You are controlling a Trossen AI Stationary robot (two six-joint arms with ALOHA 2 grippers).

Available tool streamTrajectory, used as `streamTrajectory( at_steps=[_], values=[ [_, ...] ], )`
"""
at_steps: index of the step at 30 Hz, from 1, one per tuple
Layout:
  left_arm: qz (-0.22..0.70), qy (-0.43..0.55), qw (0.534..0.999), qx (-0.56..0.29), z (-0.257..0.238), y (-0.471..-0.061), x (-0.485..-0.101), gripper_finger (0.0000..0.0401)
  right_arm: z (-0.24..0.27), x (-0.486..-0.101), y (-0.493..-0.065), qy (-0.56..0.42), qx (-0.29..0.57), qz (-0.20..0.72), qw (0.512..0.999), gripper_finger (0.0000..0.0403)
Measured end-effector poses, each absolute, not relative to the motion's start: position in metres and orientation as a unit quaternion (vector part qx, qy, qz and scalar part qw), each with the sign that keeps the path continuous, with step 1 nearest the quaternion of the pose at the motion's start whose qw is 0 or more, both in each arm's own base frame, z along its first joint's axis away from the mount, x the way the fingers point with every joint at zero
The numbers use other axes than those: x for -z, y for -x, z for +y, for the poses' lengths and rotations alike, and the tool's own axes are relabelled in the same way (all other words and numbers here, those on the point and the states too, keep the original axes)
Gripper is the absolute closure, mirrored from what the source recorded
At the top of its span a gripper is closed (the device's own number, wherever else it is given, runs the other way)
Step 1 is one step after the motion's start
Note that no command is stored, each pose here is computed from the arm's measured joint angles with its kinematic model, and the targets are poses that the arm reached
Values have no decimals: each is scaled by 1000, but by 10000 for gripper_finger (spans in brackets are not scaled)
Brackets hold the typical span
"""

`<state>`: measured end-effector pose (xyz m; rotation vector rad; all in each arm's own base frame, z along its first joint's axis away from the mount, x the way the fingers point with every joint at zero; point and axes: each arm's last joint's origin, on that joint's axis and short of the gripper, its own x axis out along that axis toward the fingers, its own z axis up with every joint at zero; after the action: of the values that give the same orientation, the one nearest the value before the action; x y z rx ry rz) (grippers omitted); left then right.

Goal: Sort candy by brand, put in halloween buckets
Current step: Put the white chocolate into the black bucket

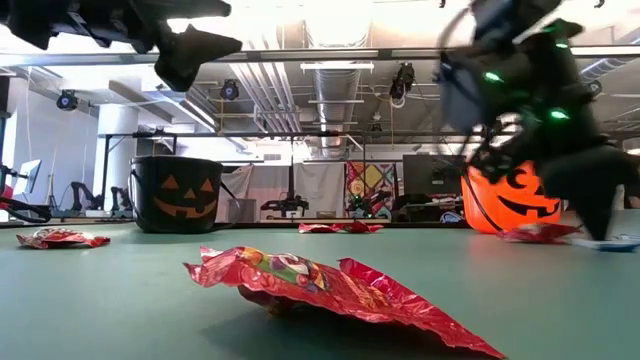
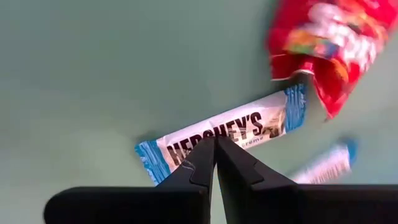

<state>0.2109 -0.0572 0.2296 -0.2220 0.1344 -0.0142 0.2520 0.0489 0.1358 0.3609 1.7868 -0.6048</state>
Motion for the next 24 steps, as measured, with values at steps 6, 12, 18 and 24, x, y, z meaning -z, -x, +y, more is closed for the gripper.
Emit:
streamTrajectory(
  at_steps=[6, 12, 18, 24],
  values=[
    [63, 95, 993, 4, -63, -229, -214, 193, 59, -152, -304, -137, 155, 690, 693, 390],
    [92, 94, 991, 3, -69, -243, -190, 170, 74, -188, -322, -106, 81, 639, 758, 390],
    [112, 105, 988, 2, -74, -253, -168, 158, 76, -181, -309, -78, 62, 652, 752, 390],
    [136, 100, 986, 7, -81, -259, -145, 150, 75, -147, -304, -49, 30, 652, 756, 390]
  ],
)
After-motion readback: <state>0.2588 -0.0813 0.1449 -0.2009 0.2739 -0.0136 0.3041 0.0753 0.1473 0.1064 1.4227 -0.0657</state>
